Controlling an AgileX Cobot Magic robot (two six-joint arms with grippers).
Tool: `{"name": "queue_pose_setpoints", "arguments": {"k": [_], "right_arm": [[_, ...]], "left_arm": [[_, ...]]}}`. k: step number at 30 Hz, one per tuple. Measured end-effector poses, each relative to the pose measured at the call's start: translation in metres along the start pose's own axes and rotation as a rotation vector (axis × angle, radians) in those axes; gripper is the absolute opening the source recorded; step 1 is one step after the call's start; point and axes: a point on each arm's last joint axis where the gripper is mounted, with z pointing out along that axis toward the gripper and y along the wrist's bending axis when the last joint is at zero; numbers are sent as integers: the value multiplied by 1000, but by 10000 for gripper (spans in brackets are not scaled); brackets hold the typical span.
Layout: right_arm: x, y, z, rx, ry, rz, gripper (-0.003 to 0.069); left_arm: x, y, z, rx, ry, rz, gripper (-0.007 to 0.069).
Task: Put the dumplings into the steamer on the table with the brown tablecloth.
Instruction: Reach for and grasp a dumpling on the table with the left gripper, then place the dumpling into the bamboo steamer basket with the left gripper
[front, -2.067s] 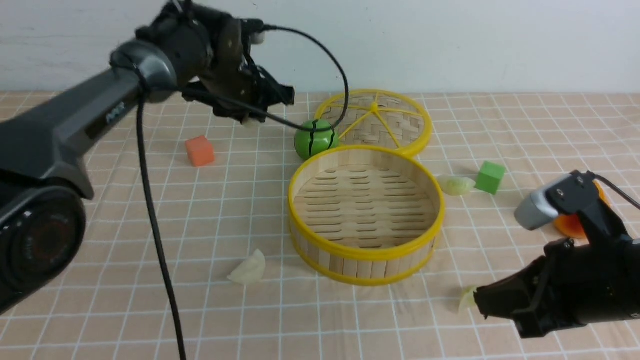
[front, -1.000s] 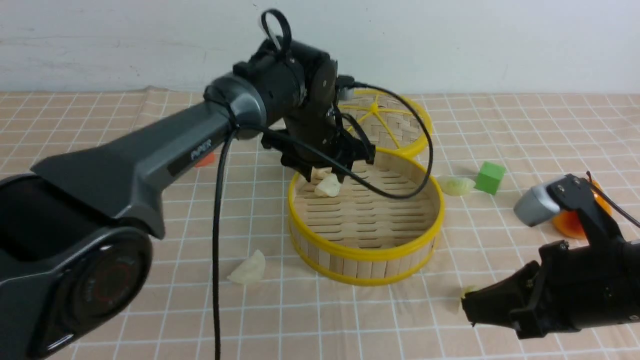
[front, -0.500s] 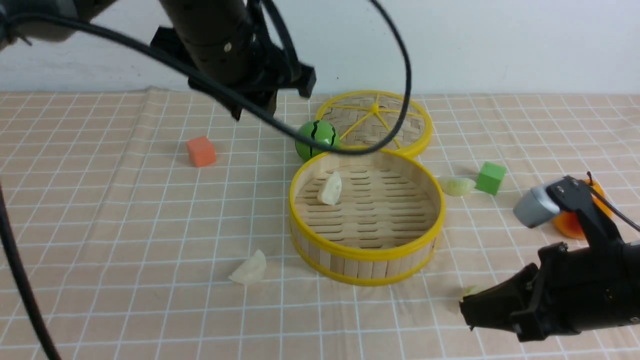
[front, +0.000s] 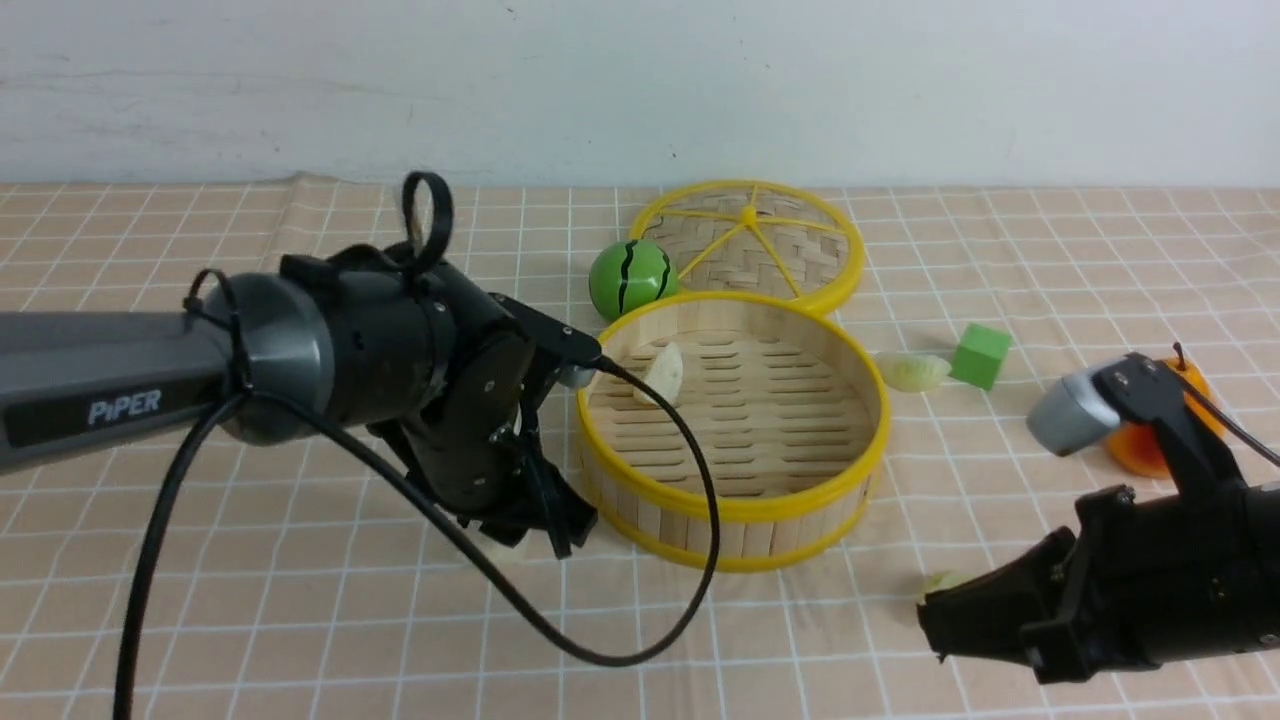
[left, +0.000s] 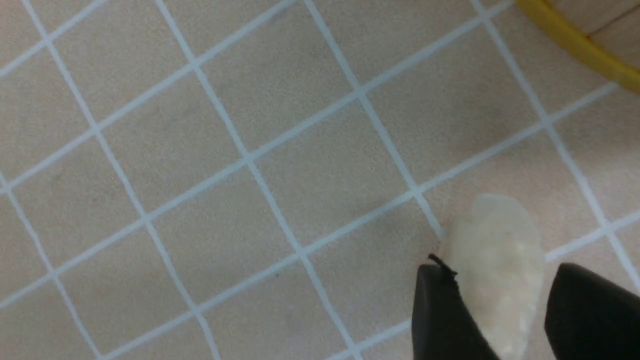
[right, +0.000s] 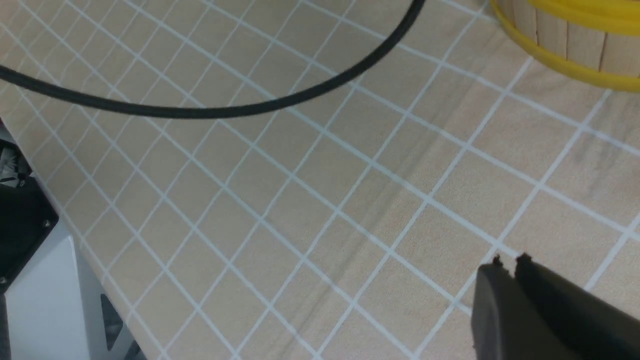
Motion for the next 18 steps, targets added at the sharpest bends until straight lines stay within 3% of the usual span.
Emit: {"name": "queue_pose_setpoints", "arguments": {"k": [7,11,18], "right_arm": [[-1,-1,0,10,-7,1,50],[-1,-1,0,12,-9,1,50],[-1,-1,0,12,-9,1,54]], "left_arm": [[4,-6,21,18,39,-67,292],[4,-6,22,22,44,-76,243],[5,-7,17,33,55,-111,239]]}}
